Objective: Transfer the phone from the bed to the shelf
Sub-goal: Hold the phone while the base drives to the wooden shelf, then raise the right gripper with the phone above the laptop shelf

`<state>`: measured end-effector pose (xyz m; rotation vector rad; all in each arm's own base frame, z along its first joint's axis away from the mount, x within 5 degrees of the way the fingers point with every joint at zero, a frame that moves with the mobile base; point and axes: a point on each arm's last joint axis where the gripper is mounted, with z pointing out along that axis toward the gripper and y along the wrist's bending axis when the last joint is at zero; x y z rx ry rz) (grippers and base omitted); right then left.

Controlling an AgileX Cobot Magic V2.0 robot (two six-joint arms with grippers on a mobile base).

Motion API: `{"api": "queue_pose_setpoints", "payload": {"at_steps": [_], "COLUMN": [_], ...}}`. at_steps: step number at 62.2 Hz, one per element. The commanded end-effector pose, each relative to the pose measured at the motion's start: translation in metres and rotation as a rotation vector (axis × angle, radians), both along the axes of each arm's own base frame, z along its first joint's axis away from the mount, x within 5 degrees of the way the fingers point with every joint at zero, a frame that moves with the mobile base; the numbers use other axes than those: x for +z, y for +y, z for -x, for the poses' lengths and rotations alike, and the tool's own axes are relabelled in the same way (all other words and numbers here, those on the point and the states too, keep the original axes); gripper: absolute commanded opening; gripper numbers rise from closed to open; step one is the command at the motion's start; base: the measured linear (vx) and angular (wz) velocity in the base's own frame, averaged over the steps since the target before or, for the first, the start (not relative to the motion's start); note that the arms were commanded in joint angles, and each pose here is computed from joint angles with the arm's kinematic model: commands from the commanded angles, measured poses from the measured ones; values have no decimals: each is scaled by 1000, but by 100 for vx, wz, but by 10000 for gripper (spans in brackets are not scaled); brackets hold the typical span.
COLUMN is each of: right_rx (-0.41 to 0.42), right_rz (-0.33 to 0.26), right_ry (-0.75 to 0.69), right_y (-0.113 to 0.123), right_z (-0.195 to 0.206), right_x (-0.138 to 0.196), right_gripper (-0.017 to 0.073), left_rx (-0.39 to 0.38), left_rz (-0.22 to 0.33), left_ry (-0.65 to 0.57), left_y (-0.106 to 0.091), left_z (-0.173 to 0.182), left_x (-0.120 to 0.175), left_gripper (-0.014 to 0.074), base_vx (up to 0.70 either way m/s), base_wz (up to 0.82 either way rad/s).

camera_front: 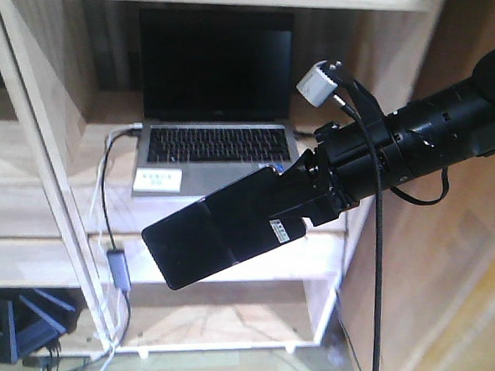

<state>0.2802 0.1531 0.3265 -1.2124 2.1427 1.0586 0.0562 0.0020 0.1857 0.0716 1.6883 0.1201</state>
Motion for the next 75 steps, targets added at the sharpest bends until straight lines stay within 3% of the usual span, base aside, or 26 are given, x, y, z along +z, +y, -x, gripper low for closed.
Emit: {"api": "queue_pose_setpoints", "payload": {"at_steps": [1, 36, 75], "right_rx": [41, 40, 42], "right_rz": [-95, -95, -96], "right_ry": [-14, -14, -13], "right_y": [1, 1, 1], "right_z": [14, 14, 14], "right_x": [27, 27, 27], "right_gripper": [-2, -2, -2], "left_rx": [-2, -2, -2], "left_rz": [11, 11, 11], "left_ry": [-108, -108, -108], "left_y": [0, 0, 0], "left_z": [1, 1, 1], "left_x": [15, 15, 15], "left_gripper": [1, 1, 1], "base_vx": [32, 23, 4], "base_wz": [14, 10, 0]}}
